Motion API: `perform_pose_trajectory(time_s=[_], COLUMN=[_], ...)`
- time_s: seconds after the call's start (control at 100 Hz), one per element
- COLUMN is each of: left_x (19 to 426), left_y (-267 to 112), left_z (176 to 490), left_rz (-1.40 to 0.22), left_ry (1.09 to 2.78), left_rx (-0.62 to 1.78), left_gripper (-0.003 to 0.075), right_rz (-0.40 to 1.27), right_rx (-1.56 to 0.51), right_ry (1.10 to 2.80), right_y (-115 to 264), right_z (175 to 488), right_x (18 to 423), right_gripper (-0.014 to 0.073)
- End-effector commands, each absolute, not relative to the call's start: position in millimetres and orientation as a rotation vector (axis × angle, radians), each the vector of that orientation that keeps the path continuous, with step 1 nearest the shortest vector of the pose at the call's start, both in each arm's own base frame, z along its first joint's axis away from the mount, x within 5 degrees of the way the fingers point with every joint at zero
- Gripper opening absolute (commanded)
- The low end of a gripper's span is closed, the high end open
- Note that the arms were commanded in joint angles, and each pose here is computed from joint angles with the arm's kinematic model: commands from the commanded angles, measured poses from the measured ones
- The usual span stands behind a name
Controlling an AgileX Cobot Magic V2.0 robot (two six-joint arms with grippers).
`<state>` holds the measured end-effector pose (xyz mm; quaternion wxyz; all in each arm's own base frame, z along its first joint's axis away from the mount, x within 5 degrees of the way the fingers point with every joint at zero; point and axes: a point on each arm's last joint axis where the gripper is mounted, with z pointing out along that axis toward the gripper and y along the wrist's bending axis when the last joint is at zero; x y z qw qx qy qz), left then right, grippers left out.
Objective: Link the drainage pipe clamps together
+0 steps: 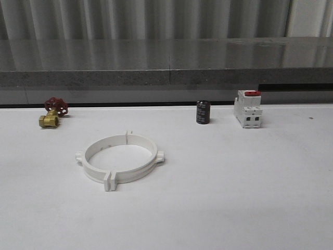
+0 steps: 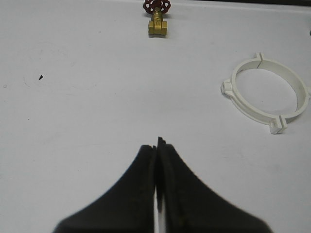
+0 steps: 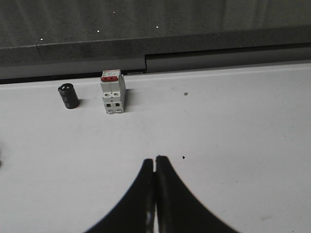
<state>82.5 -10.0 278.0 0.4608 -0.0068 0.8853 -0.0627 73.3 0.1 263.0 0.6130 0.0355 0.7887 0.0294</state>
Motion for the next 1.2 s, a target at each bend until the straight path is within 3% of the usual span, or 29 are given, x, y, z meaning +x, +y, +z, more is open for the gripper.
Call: perform_pose_trajectory(time_s=[0.0, 0.29, 0.59, 1.19], left_x=[86.5, 86.5, 86.5, 86.5], left_y=[-10.1, -10.1, -10.1, -10.1], left_z=[291.1, 291.1, 291.1, 291.1], left_rz=[-0.164, -0.164, -0.164, -0.164], left_ry=[2.09, 2.09, 2.09, 2.09], left_rx=[-0.026, -0.026, -0.026, -0.026], left_gripper=[-0.002, -0.002, -0.002, -0.002], right_rz=[0.062, 0.064, 0.133, 0.137], right_rx=[0.062, 0.059, -0.014, -0.012], right_ry=[1.677, 1.585, 1.592, 1.513], right_y=[0.2, 0.0, 5.1, 5.1], right_z=[266.8, 228.6, 199.7, 207.4], right_x=[66.7, 46.9, 54.4, 54.1], right_gripper=[-0.0067, -0.0067, -0.0067, -0.0067])
